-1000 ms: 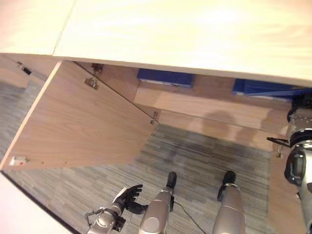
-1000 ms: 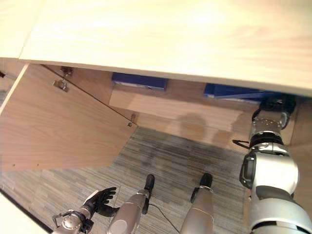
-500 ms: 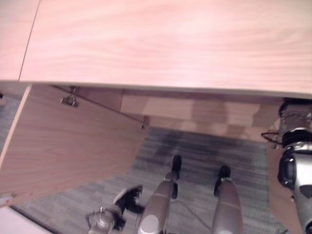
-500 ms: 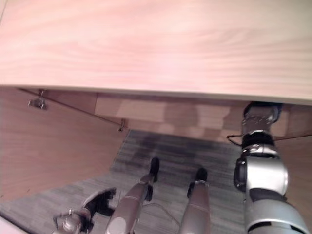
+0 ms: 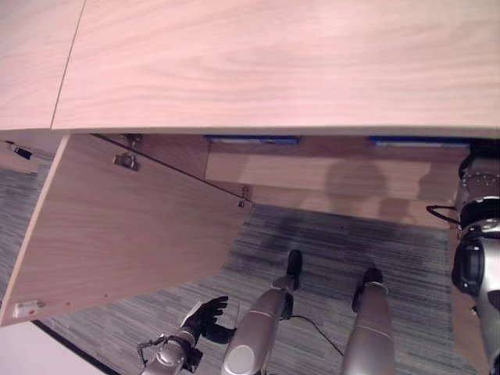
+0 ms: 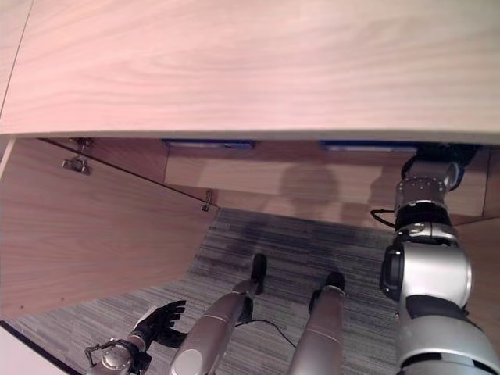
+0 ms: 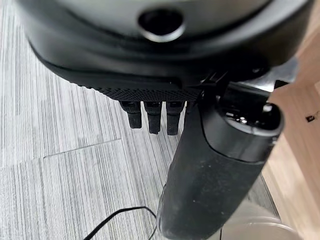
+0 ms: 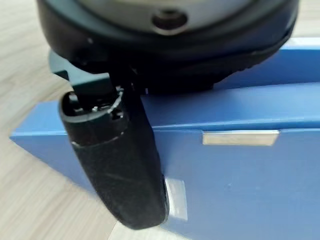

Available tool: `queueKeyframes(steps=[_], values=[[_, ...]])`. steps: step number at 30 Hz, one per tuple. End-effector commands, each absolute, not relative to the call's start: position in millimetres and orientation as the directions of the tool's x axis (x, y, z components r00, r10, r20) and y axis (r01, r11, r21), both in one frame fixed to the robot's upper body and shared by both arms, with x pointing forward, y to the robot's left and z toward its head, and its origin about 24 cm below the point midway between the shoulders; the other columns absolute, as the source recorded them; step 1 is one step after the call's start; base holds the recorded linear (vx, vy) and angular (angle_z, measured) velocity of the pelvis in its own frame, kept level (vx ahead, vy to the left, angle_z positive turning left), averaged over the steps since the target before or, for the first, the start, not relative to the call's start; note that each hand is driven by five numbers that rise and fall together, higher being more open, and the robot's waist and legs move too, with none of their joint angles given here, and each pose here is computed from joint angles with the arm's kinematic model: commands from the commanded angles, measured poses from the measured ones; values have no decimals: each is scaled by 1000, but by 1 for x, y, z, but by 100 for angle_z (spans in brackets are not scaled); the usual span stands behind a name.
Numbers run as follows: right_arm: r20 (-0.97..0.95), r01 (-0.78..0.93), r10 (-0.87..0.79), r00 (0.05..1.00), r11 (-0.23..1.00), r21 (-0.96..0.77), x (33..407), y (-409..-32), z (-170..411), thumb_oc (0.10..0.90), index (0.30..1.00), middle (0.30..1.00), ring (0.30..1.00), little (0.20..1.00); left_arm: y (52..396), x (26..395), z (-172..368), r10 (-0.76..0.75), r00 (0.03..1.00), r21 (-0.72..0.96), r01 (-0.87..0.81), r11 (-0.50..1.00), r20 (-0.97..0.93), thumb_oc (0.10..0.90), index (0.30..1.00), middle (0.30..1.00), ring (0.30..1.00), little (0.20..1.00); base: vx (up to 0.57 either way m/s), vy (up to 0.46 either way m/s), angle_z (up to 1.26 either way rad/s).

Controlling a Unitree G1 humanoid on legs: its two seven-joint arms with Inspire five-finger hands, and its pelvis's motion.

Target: Put the empty folder in the office cabinet

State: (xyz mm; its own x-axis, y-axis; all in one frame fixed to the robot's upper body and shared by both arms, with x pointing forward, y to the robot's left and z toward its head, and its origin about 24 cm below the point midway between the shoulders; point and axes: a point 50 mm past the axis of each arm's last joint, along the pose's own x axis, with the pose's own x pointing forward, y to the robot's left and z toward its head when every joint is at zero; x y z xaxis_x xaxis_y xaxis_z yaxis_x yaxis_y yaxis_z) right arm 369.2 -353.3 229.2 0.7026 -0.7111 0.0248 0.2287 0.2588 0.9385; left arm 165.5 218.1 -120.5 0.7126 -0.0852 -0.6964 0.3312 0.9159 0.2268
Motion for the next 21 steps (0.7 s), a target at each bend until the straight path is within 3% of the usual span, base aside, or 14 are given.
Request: queueKeyframes(steps=[1, 6, 7, 9, 10, 15, 21], values=[[190, 198, -803, 565, 356, 913, 334, -397, 286, 800, 900, 900, 900, 900, 254, 145, -122, 32, 681, 318, 300, 899, -732, 800, 900, 900, 900, 900, 10, -37, 7], [155, 242, -811, 564, 342, 908, 333, -401, 283, 800, 900, 900, 900, 900, 260, 146, -118, 32, 690, 342, 316, 885, -723, 800, 900, 900, 900, 900, 10, -27, 3], [128, 231, -793, 596, 322, 918, 345, -386, 282, 800, 900, 900, 900, 900, 229, 182, -107, -93, 743, 324, 397, 859, -663, 800, 900, 900, 900, 900, 0, 0, 0], [113, 229, -794, 597, 304, 925, 344, -388, 285, 800, 900, 900, 900, 900, 229, 188, -102, -93, 760, 306, 366, 879, -643, 800, 900, 900, 900, 900, 0, 0, 0], [65, 303, -821, 568, 282, 910, 339, -395, 281, 800, 900, 900, 900, 900, 244, 181, -102, -31, 765, 350, 329, 877, -643, 800, 900, 900, 900, 900, 0, 0, 0], [-4, 438, -818, 575, 304, 846, 335, -402, 288, 800, 900, 900, 900, 900, 253, 177, -102, -2, 757, 374, 325, 869, -653, 800, 900, 900, 900, 900, -5, -18, 3], [-91, 572, -805, 586, 331, 750, 340, -397, 283, 800, 900, 900, 900, 900, 234, 192, -100, -46, 775, 367, 350, 862, -630, 800, 900, 900, 900, 900, 28, 2, -2]])
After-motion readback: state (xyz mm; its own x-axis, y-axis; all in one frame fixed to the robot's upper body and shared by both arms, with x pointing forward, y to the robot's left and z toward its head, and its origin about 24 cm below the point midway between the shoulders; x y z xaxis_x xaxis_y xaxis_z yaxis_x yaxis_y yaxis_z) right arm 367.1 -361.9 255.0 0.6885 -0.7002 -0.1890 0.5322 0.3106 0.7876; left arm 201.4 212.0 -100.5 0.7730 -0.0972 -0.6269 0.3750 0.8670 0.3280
